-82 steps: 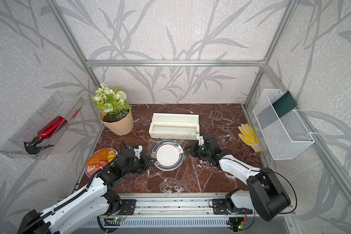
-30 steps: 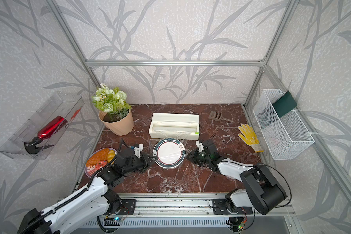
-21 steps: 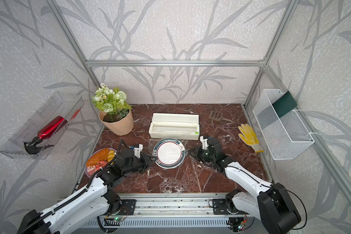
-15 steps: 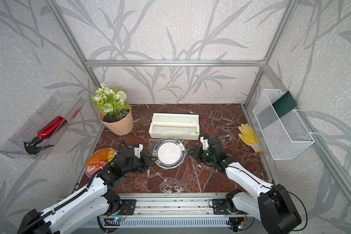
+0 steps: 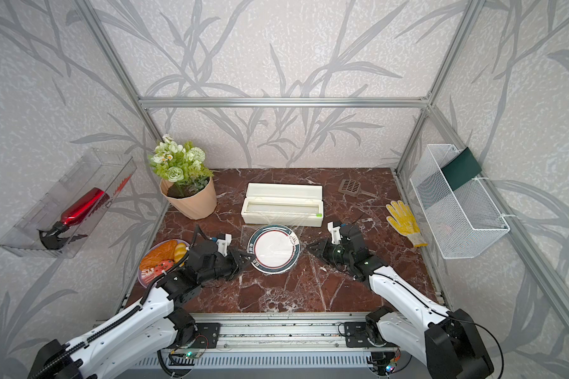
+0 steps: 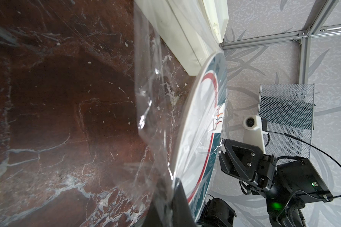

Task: Wrap the plate with plastic wrap
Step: Pick up the plate at the center of the board.

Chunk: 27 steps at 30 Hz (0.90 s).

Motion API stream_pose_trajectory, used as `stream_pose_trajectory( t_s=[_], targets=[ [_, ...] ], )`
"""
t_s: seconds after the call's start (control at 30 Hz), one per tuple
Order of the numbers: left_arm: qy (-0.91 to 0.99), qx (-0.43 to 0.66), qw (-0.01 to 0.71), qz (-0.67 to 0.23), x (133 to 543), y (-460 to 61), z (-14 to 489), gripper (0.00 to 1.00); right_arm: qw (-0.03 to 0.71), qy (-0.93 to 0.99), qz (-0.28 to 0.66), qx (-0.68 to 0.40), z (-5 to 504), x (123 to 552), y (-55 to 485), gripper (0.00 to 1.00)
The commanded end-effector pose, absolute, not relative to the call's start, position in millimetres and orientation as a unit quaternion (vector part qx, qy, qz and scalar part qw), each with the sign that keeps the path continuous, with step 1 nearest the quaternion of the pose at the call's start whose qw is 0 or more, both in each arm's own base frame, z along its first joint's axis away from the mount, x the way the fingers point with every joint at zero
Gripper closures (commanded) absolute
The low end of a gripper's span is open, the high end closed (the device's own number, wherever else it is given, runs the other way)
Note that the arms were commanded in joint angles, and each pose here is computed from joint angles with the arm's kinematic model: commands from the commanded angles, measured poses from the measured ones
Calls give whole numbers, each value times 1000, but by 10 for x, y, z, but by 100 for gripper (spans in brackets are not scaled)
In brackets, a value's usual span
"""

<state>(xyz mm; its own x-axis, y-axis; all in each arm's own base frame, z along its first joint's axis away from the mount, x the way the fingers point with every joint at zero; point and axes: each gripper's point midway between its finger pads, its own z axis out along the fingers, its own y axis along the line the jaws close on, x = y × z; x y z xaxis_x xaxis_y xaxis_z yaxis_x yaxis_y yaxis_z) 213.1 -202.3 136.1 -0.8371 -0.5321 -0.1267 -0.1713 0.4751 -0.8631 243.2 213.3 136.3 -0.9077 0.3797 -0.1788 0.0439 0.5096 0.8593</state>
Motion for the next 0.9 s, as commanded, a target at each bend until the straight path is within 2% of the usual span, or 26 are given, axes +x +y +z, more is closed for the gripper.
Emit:
stream_pose_trajectory(
  t_s=[0.0,0.1,0.37,0.47,0.7,0.87],
  targets=[
    [819,-194,218,-495,2187,-2072,1611,100,165,840,507,101,1435,2426,2242,66],
    [819,-193,217,-495,2188,-2079,1611,100,164,835,517,93,1478,2447,2302,61],
    [819,-195,216,-495,2191,-2079,1589,100,153,832,528,80,1470,2463,2440,60],
    [819,-195,214,-496,2197,-2086,1587,100,149,831,530,78,1446,2464,2483,64],
    [817,-196,212,-498,2202,-2099,1590,100,159,832,525,80,1468,2472,2454,86],
    [818,-197,214,-497,2205,-2093,1581,100,163,836,518,77,1476,2427,2416,86]
  ],
)
